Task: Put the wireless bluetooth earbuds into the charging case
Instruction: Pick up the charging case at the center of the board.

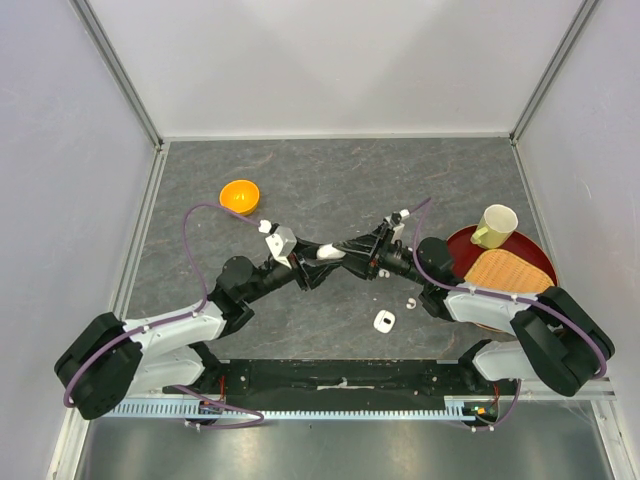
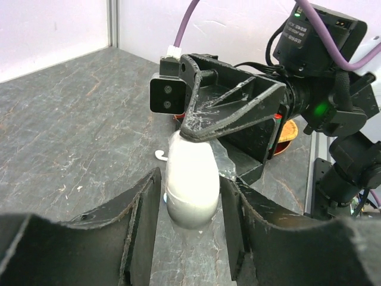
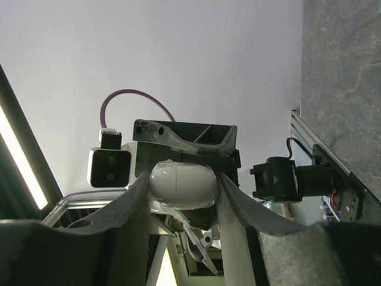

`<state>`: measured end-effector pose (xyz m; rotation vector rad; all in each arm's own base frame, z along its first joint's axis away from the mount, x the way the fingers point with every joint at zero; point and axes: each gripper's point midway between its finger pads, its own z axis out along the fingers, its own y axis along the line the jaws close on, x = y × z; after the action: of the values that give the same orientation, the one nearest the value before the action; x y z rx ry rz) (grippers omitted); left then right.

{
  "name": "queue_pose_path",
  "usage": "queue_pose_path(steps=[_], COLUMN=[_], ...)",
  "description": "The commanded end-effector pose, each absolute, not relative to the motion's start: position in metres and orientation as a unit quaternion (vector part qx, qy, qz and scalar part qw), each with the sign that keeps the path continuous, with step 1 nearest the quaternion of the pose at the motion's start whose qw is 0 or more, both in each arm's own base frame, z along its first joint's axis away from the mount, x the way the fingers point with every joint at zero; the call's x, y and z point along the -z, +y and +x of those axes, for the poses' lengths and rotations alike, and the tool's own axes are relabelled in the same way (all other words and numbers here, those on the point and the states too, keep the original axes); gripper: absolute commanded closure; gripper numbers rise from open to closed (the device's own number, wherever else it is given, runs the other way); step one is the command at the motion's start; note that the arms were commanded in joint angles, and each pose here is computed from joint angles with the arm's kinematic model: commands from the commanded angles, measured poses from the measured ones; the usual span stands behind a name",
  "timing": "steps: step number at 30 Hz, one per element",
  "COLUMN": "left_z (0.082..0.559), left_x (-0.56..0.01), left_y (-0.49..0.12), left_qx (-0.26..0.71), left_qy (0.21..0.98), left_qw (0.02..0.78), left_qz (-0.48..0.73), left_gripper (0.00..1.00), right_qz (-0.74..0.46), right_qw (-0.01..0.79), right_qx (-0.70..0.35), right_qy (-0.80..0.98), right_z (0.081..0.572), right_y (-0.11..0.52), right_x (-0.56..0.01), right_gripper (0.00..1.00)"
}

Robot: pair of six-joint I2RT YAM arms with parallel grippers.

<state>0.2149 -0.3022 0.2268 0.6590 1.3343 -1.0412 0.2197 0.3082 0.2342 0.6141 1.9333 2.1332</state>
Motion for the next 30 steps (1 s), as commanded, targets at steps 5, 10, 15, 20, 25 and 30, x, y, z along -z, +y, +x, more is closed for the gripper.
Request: queue_pose_path(steps=[5,10,15,20,25,30], left_z=[0.201,0.201,0.2,0.198,0.195,0.194], left_x=[-0.25,-0.252,-0.255,-0.257,-0.259,-0.257], left_y=[-0.3,-0.3,-0.296,-0.294,-0.292,-0.293], left_qx=[0.468,0.471,0.472,0.473,0.473,0.468], left_qy=[0.508,0.498,0.485,0.473,0.457,0.45], left_qw=[0.657,0.663,0.676,0.684,0.694,0.698], left_qz=[0.303,0.301,0.292,0.292,0.292,0.302], left_gripper=[0.54,0.61,0.61,0.56,0.51,0.51], right_qz=[0.196,0.196,0.198,0.2,0.204,0.205], right_qw=[0.11,0.108,0.106,0.103,0.099,0.098], right_qx=[-0.749,-0.748,-0.745,-0.743,-0.737,-0.73], right_qy=[0.623,0.625,0.628,0.631,0.637,0.644], right_z=[0.218,0.218,0.219,0.219,0.22,0.221], right_y=[0.305,0.306,0.306,0.307,0.308,0.31], right_x=[-0.255,-0.254,-0.25,-0.246,-0.24,-0.235], right_gripper=[0.7,0.7,0.7,0.69,0.69,0.69])
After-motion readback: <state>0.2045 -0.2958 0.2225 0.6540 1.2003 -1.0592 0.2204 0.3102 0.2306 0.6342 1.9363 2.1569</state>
